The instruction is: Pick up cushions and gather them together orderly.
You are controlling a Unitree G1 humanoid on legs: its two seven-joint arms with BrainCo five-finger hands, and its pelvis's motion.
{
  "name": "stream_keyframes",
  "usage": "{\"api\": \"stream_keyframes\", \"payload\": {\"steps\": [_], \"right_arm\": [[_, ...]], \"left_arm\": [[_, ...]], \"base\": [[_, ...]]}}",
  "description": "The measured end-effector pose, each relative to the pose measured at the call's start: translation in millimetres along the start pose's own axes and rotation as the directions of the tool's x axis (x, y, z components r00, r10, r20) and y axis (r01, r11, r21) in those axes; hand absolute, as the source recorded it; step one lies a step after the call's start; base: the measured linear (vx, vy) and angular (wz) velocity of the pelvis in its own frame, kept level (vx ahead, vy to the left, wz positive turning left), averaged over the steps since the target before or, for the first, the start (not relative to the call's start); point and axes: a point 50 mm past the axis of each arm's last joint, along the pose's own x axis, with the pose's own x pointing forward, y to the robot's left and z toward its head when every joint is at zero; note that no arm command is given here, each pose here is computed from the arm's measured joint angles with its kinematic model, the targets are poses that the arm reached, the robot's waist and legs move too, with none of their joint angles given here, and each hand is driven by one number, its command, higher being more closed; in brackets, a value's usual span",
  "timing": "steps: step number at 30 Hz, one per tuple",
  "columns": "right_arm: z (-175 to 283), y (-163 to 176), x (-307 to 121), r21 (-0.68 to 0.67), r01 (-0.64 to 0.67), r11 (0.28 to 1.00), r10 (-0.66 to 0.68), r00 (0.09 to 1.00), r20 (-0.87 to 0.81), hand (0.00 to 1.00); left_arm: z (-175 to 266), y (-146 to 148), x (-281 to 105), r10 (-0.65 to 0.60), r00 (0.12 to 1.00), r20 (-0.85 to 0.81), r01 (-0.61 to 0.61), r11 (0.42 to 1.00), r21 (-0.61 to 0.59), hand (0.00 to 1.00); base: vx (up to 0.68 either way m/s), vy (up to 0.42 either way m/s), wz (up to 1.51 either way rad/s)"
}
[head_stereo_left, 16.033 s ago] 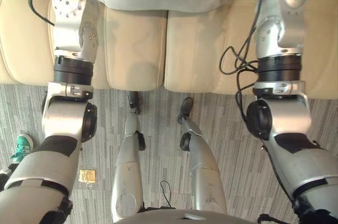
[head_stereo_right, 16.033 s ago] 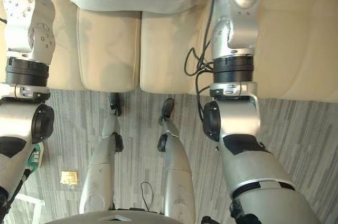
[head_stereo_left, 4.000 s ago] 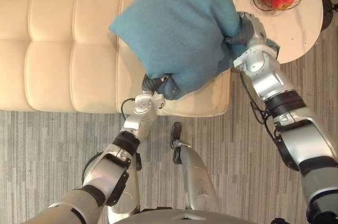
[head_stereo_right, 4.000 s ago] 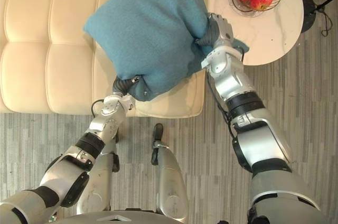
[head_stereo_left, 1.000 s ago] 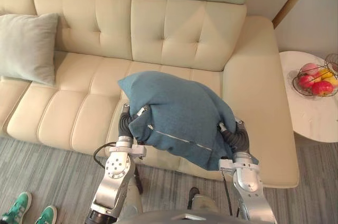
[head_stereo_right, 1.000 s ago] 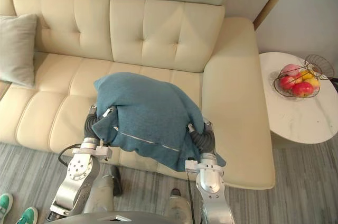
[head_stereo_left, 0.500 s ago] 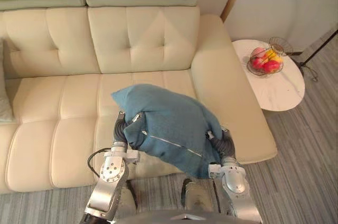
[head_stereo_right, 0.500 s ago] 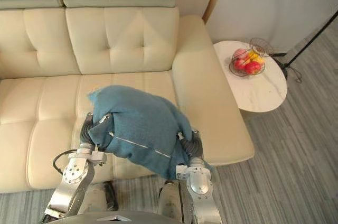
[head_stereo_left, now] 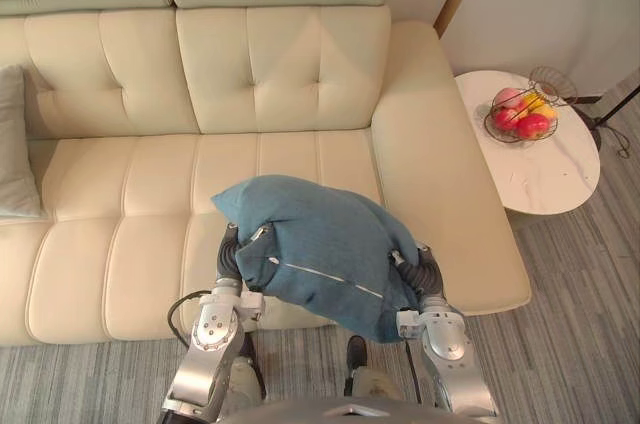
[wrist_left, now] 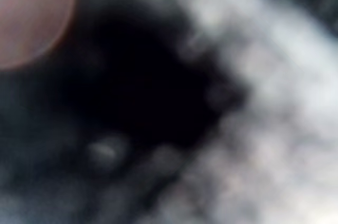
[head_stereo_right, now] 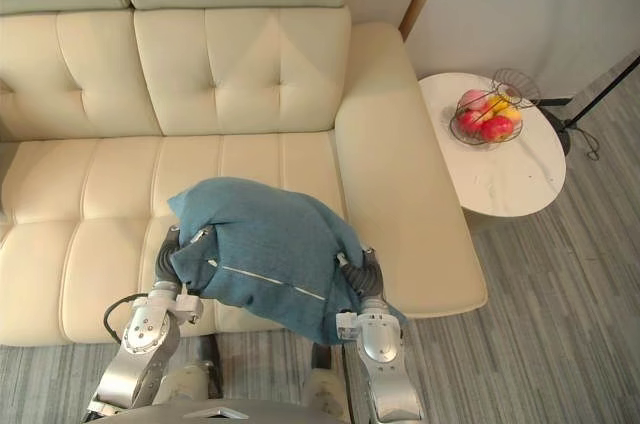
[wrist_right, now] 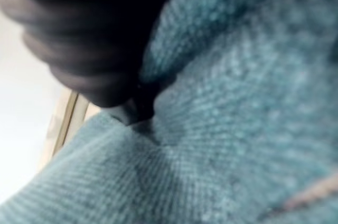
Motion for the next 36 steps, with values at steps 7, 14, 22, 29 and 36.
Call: {"api": "stream_keyframes", "payload": {"steps": [7, 14, 22, 29, 36], "right_arm": [[1, 7, 11, -0.005, -0.012, 1.000, 0.012, 1.000, 0.007, 1.00], [93, 26, 63, 0.004, 0.096, 0.995, -0.092, 0.932, 0.349, 1.00], [245, 16, 83, 0.223, 0.281, 0.933, -0.352, 0.599, 0.719, 1.00], [384, -12, 90, 0.421, 0.438, 0.795, -0.583, 0.358, 0.729, 1.00], [461, -37, 37, 0.642, 0.417, 0.643, -0.740, 0.125, 0.661, 0.00]], "left_arm": [[0, 5, 5, 0.028, 1.000, 0.009, -0.028, 0.998, 0.059, 1.00], [78, 7, 69, 0.124, 0.933, 0.339, -0.177, 0.975, 0.132, 1.00], [233, -10, 117, 0.110, 0.637, 0.763, -0.298, 0.948, 0.112, 1.00], [363, -35, 133, 0.146, 0.467, 0.872, -0.386, 0.921, 0.053, 1.00], [462, -55, 78, 0.196, 0.215, 0.957, -0.406, 0.909, -0.096, 0.00]], "base": [[-0.08, 0.005, 0.00], [-0.13, 0.013, -0.07], [-0.10, 0.006, 0.12], [-0.06, 0.011, 0.12], [-0.01, 0.030, 0.04]]}}
